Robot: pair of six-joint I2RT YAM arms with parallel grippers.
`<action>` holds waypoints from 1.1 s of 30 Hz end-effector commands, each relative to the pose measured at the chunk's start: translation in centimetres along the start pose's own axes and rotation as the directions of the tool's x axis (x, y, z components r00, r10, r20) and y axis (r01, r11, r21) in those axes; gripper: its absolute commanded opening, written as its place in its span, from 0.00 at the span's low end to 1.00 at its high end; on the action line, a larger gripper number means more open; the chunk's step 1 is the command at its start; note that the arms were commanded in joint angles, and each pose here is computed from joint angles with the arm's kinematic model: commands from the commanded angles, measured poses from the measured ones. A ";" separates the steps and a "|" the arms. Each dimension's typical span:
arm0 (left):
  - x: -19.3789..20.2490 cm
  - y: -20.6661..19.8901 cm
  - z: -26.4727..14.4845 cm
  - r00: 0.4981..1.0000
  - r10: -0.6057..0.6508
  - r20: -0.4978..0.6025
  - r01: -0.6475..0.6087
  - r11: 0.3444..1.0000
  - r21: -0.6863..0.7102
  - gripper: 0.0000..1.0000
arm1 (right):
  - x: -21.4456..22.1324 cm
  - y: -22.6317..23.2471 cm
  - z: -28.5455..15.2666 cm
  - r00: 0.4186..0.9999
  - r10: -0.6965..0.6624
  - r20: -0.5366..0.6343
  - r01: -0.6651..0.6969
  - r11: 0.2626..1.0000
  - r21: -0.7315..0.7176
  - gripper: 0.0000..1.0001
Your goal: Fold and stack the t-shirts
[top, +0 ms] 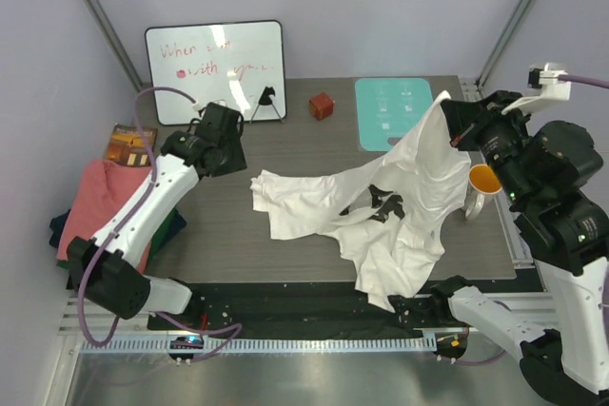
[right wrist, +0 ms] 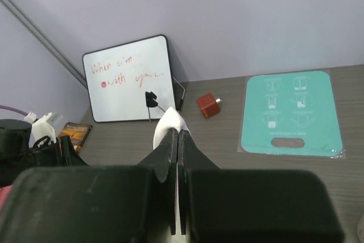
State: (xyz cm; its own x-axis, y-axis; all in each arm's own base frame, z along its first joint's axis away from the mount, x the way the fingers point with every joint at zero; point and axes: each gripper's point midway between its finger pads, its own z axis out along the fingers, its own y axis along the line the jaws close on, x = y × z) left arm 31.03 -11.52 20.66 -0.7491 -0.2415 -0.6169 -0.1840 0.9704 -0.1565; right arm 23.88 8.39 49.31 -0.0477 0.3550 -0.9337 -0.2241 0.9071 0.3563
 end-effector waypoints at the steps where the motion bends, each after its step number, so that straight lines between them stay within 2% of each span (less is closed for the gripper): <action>1: 1.3 -2.7 2.2 0.998 -0.018 -0.060 0.025 0.993 0.115 0.39 | 3.4 -0.7 2.5 0.997 -0.033 -0.064 0.034 0.999 0.012 0.01; 3: 3.1 -4.5 2.7 0.996 -0.006 -0.092 0.024 0.980 0.195 0.40 | 4.6 -0.9 3.4 0.996 -0.037 -0.087 0.038 0.999 0.017 0.01; 6: 5.9 -6.2 2.9 0.993 0.042 -0.113 -0.013 0.970 0.244 0.43 | 6.5 -1.4 4.8 0.991 -0.044 -0.129 0.048 0.998 0.029 0.01; 12: 12.4 -8.5 3.3 0.968 0.159 -0.192 -0.099 0.952 0.289 0.44 | 9.4 -2.1 6.6 0.980 -0.047 -0.195 0.057 0.997 0.047 0.01; 15: 15.1 -8.4 3.9 0.957 0.174 -0.231 -0.105 0.953 0.284 0.44 | 10.3 -2.3 6.9 0.976 -0.044 -0.214 0.057 0.997 0.051 0.01; 22: 17.0 -7.0 5.8 0.959 0.157 -0.235 -0.104 0.969 0.223 0.40 | 11.1 -2.7 7.0 0.974 -0.052 -0.223 0.066 0.996 0.057 0.01; 33: 19.4 -8.0 8.2 0.935 0.205 -0.289 -0.142 0.964 0.224 0.36 | 12.2 -3.3 6.9 0.968 -0.061 -0.242 0.081 0.994 0.072 0.01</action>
State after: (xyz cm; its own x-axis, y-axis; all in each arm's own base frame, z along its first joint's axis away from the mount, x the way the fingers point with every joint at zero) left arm 22.30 -22.58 3.76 -0.9319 -0.0195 -0.3622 0.0626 0.9749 -0.2135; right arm 30.83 11.52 35.30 -0.3348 0.2203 -0.9162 -0.1419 0.9494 0.2801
